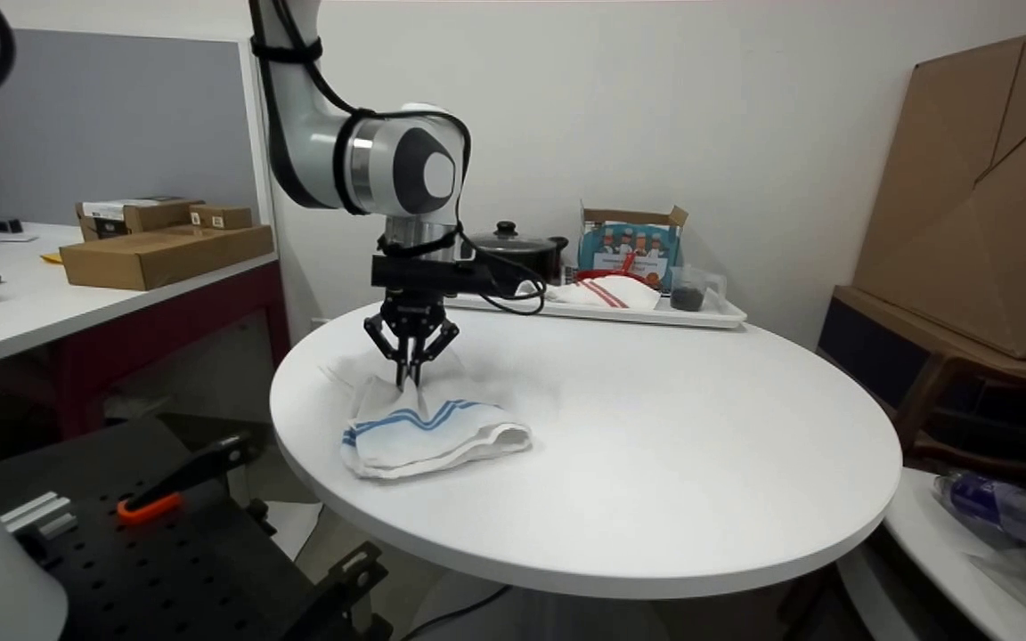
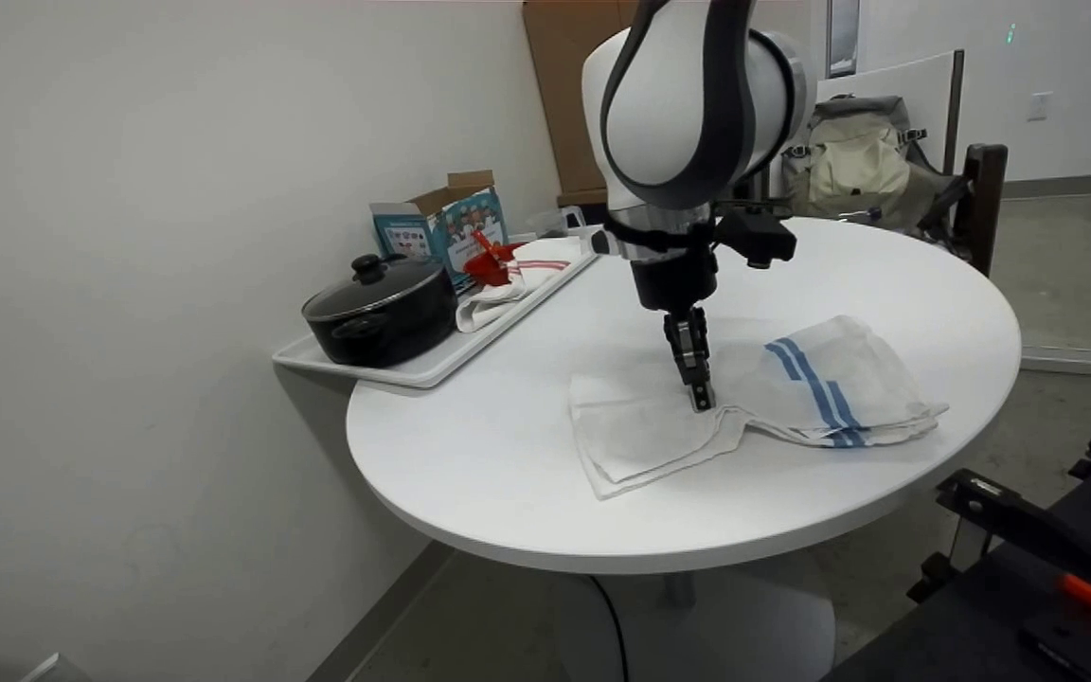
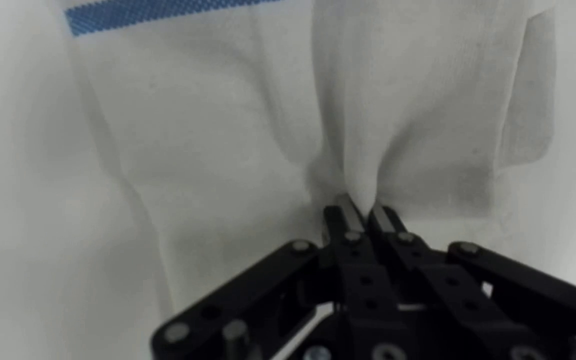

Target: Use the towel to wipe the table.

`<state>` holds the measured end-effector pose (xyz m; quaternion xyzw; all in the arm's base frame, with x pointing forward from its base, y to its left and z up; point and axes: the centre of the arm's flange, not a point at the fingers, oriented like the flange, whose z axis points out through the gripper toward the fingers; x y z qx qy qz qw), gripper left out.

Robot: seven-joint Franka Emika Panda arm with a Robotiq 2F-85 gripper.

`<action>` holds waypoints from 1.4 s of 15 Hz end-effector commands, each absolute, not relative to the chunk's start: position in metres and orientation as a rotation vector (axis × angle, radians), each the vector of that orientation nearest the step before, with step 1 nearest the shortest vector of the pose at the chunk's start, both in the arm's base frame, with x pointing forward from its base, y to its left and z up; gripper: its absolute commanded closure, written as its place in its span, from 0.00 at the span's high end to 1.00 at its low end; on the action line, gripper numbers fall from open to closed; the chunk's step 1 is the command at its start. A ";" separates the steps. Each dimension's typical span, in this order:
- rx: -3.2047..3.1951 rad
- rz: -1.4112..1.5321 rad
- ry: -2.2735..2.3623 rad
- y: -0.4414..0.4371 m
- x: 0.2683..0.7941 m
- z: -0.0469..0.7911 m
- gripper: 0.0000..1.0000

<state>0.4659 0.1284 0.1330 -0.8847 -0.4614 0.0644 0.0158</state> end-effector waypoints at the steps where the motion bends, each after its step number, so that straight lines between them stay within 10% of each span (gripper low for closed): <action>1: -2.745 0.218 -1.463 0.155 0.456 0.129 0.01; 11: -2.711 0.193 -1.558 0.228 0.432 0.128 0.01; 21: -2.841 0.285 -1.459 0.122 0.447 0.120 0.01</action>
